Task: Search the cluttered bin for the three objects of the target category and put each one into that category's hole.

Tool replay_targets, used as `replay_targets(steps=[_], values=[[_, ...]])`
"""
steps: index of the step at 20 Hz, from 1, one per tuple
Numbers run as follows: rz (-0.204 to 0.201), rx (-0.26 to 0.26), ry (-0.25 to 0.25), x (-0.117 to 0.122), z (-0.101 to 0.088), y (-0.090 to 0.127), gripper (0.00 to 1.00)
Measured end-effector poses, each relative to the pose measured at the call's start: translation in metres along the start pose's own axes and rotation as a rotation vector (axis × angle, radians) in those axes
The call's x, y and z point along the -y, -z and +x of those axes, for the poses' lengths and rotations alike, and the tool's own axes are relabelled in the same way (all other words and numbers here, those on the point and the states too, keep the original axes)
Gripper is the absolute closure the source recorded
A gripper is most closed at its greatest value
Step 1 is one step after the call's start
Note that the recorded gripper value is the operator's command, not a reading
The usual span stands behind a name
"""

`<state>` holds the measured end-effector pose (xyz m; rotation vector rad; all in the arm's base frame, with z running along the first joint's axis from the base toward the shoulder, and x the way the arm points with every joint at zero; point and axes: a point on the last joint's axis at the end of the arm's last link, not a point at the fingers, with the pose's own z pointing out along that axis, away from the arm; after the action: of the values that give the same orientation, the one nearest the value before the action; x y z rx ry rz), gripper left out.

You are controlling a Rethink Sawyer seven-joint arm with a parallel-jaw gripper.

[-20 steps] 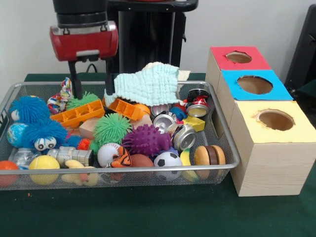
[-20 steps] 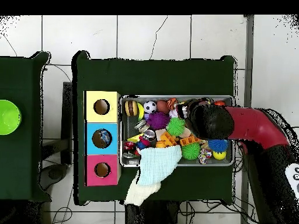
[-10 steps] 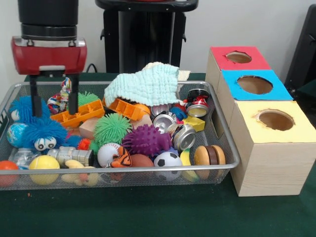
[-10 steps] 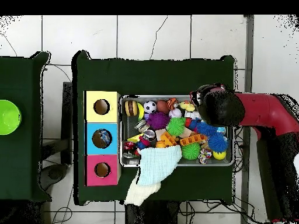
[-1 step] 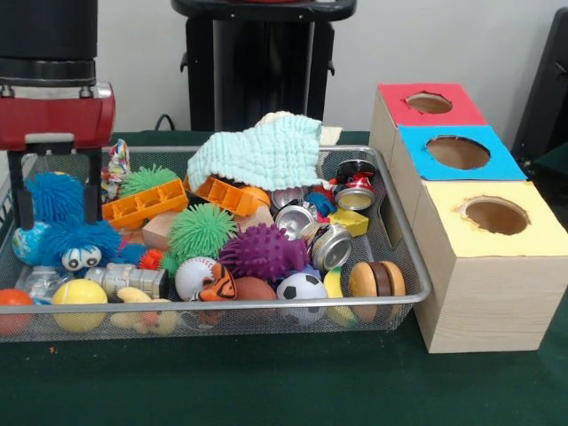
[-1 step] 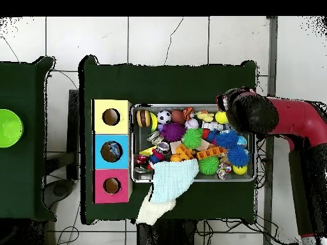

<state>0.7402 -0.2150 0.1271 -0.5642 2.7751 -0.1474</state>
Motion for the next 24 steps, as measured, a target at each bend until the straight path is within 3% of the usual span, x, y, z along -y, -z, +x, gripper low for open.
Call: replay_targets(steps=[10,17,24], values=[[-0.020,-0.018,0.003,-0.006,0.011,-0.027,0.00],[0.053,-0.075,0.096,-0.002,0.033,-0.041,0.00],[0.081,-0.100,0.128,0.004,0.048,-0.048,0.00]])
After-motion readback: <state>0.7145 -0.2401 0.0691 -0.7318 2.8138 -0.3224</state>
